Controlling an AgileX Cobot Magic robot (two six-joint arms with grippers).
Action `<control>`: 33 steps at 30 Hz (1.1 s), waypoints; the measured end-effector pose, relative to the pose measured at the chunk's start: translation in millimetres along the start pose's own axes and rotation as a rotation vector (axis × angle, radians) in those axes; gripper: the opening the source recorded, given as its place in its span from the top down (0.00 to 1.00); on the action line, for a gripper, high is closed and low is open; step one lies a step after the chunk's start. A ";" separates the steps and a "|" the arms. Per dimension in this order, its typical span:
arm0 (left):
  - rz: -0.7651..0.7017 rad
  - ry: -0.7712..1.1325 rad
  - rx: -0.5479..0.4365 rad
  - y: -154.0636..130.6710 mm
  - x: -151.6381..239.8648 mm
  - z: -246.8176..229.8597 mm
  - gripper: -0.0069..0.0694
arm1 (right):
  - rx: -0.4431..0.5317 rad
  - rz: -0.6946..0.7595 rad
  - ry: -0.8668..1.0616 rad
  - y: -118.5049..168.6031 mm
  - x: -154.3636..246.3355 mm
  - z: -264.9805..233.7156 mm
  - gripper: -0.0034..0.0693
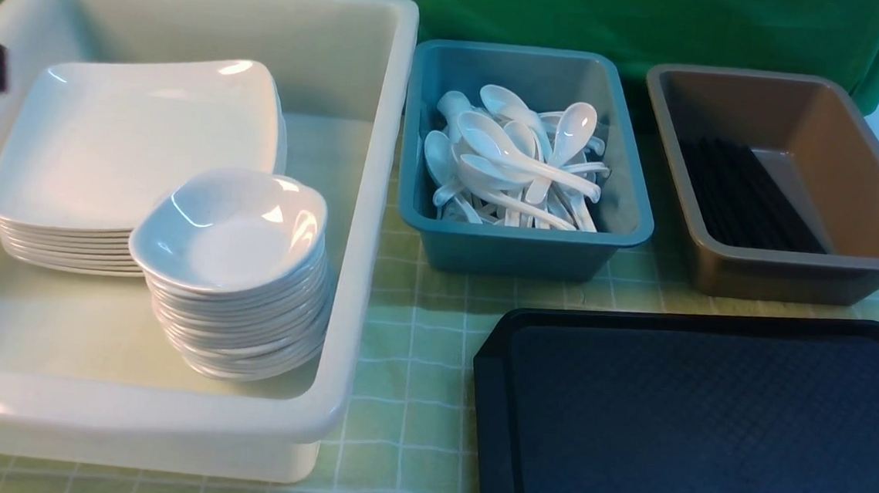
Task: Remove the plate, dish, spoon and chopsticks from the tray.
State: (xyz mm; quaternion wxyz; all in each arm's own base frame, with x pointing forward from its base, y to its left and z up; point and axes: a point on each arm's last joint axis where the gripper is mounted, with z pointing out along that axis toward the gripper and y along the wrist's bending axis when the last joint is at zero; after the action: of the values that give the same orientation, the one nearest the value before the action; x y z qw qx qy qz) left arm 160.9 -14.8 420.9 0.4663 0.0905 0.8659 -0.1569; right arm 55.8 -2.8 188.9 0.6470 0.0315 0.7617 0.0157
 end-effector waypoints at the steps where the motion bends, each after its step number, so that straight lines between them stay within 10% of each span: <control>1: 0.040 0.006 0.014 -7.4 2.3 -3.9 0.92 | 0.000 0.000 0.000 0.0 0.0 0.0 0.70; 11: 0.123 0.047 0.093 -43.9 28.9 -41.5 0.92 | 0.000 -0.228 0.000 0.0 0.0 0.0 0.68; 33: 0.043 -0.561 -0.053 -34.3 133.5 -63.6 0.92 | 0.000 -0.261 0.001 0.0 0.1 0.0 0.63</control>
State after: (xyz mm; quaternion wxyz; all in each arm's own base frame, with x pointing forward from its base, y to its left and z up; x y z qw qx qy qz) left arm 27.6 -22.9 348.6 0.6930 0.0494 0.7048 -0.1431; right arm 55.8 -2.9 188.9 0.6432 -0.0677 0.7596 -0.0686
